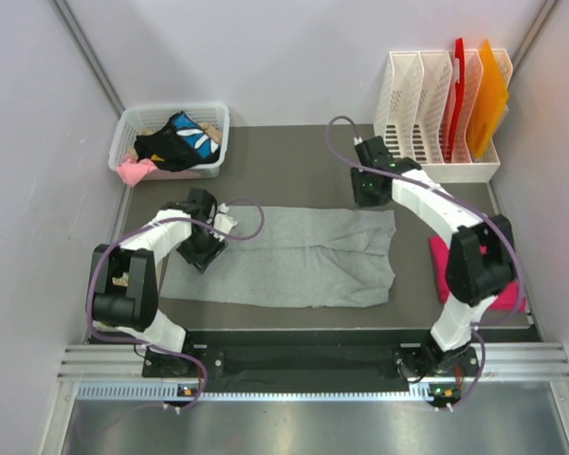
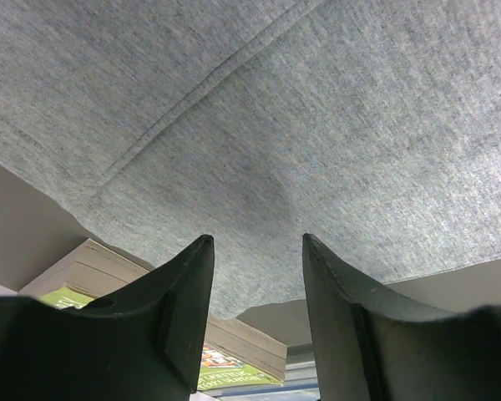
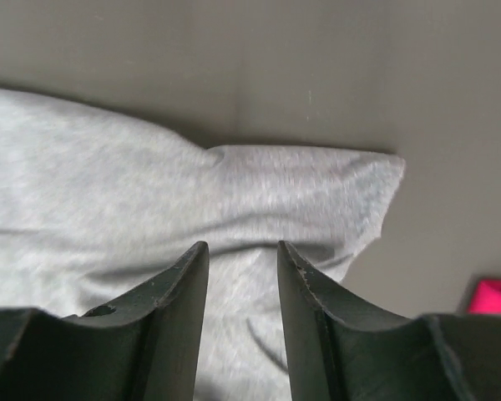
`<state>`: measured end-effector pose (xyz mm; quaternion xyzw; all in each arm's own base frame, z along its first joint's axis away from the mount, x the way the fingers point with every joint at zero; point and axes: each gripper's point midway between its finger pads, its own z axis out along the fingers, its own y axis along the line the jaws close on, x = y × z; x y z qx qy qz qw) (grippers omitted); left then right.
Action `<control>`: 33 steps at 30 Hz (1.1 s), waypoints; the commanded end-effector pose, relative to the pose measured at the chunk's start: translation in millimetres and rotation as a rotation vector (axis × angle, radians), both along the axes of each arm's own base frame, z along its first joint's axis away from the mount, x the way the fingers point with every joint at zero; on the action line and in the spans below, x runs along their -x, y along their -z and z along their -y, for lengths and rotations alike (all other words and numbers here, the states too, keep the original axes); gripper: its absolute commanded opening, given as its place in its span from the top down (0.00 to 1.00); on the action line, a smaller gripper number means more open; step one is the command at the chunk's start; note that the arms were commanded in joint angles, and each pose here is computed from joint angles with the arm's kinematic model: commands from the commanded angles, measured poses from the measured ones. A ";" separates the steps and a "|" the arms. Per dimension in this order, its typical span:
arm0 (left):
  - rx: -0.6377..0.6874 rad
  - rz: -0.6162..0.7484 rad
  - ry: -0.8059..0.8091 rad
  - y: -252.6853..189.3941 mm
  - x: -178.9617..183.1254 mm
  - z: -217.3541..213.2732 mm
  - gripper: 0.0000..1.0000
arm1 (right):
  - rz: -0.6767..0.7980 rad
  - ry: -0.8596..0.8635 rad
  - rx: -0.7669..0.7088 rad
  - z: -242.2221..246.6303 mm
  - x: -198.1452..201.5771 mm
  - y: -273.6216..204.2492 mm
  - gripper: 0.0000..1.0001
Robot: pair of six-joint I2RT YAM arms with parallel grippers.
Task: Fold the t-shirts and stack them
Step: Fold the flattened tshirt in 1/3 of the way
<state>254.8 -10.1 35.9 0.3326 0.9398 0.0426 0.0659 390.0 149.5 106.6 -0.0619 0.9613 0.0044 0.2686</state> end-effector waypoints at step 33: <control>-0.010 -0.004 0.017 -1.5 4.4 -3.1 0.48 | -0.160 0.094 -0.233 8.0 61.6 64.9 0.65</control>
